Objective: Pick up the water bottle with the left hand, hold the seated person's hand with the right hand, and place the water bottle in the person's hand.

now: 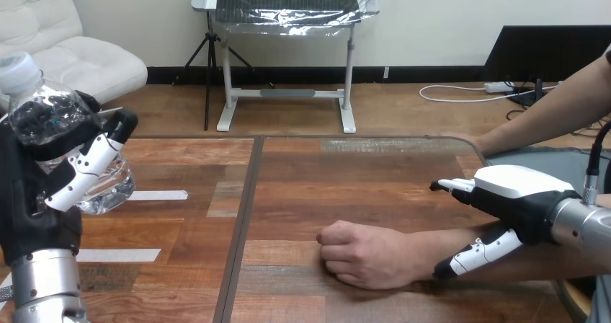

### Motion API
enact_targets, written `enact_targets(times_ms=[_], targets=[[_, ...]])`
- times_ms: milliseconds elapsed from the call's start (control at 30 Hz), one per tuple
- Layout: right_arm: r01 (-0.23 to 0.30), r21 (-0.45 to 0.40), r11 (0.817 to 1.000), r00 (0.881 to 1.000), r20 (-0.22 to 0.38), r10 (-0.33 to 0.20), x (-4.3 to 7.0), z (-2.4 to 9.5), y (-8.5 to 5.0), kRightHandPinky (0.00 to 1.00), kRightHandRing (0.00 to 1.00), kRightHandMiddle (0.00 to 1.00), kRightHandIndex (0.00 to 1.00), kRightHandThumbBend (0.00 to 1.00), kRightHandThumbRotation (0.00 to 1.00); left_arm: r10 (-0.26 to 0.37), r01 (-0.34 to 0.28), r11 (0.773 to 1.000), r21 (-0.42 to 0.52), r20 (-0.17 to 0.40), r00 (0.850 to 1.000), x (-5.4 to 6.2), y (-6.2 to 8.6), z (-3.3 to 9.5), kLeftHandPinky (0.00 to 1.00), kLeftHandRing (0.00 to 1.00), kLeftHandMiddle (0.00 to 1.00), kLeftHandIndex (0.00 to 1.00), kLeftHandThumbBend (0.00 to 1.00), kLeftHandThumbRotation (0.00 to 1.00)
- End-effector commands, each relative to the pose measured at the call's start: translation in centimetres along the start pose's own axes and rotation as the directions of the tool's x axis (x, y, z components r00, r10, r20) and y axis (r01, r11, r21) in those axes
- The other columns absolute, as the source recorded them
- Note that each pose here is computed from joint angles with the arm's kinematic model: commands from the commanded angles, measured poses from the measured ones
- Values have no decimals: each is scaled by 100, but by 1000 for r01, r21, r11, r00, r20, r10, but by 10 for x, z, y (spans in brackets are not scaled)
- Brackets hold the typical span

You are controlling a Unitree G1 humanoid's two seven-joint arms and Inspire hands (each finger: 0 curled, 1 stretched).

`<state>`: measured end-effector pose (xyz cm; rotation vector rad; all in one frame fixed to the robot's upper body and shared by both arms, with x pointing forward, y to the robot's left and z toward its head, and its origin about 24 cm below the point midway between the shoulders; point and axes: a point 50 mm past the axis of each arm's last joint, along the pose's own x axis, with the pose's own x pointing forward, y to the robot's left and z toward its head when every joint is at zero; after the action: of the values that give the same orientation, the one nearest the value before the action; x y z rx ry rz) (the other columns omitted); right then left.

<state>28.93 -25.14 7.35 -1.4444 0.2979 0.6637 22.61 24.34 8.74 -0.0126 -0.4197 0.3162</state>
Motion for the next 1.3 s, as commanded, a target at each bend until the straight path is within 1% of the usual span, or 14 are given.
enact_targets(times_ms=[0,100,133,233,267,333,433,567,667,733,833,900,1133,1267], targets=[[-246,141,959,968,-19,252,6,-1,74,90,99,100,100,100,65,-48,45,999,18,189,981,25,-10,32,21,26,32,39,50,0],[-248,153,956,967,-16,254,5,-1,75,86,99,100,100,100,64,-49,54,998,-23,184,982,25,-11,33,21,26,32,39,50,0],[-243,139,960,969,-5,246,4,0,76,85,99,100,100,100,64,-48,53,998,-22,183,982,25,-11,33,21,26,32,39,49,0],[-235,116,965,972,12,235,3,0,77,91,99,100,100,100,65,-47,50,999,-14,184,982,25,-12,33,20,26,32,39,49,0],[-234,128,964,972,7,235,3,0,78,92,99,100,100,100,65,-43,46,999,-13,182,982,25,-12,33,20,26,32,39,49,0],[-233,144,962,972,2,235,3,0,78,91,98,100,100,100,63,-38,41,999,-11,179,983,25,-12,33,20,26,32,39,49,0],[-236,128,963,971,7,237,2,1,79,91,97,100,100,100,63,-40,43,999,-12,185,982,25,-14,33,20,26,32,38,48,0],[-236,128,963,971,1,238,1,2,81,91,97,100,99,100,62,-38,42,999,-19,178,983,24,-15,33,20,26,32,38,46,0],[-236,133,963,971,-5,239,0,2,83,89,97,100,99,100,63,-35,37,999,-9,179,983,24,-14,33,20,26,31,38,47,0],[-236,145,961,971,-9,240,1,2,83,85,97,100,99,100,62,-32,33,999,-6,177,984,24,-14,33,20,26,32,38,47,0],[-231,128,964,972,-11,235,1,2,84,82,96,100,99,100,62,-36,39,999,-13,177,984,24,-14,32,21,26,32,38,47,0],[-232,139,963,972,-14,236,1,2,85,80,96,100,98,100,62,-36,39,999,-10,178,983,24,-14,32,21,26,32,38,47,0],[-227,139,964,973,-16,231,0,3,86,77,96,100,98,100,62,-35,39,999,-16,178,983,24,-14,32,21,26,32,38,47,0],[-219,142,965,975,-10,223,0,3,87,75,96,100,98,100,61,-41,42,999,2,184,982,24,-13,32,21,26,32,38,48,0]])
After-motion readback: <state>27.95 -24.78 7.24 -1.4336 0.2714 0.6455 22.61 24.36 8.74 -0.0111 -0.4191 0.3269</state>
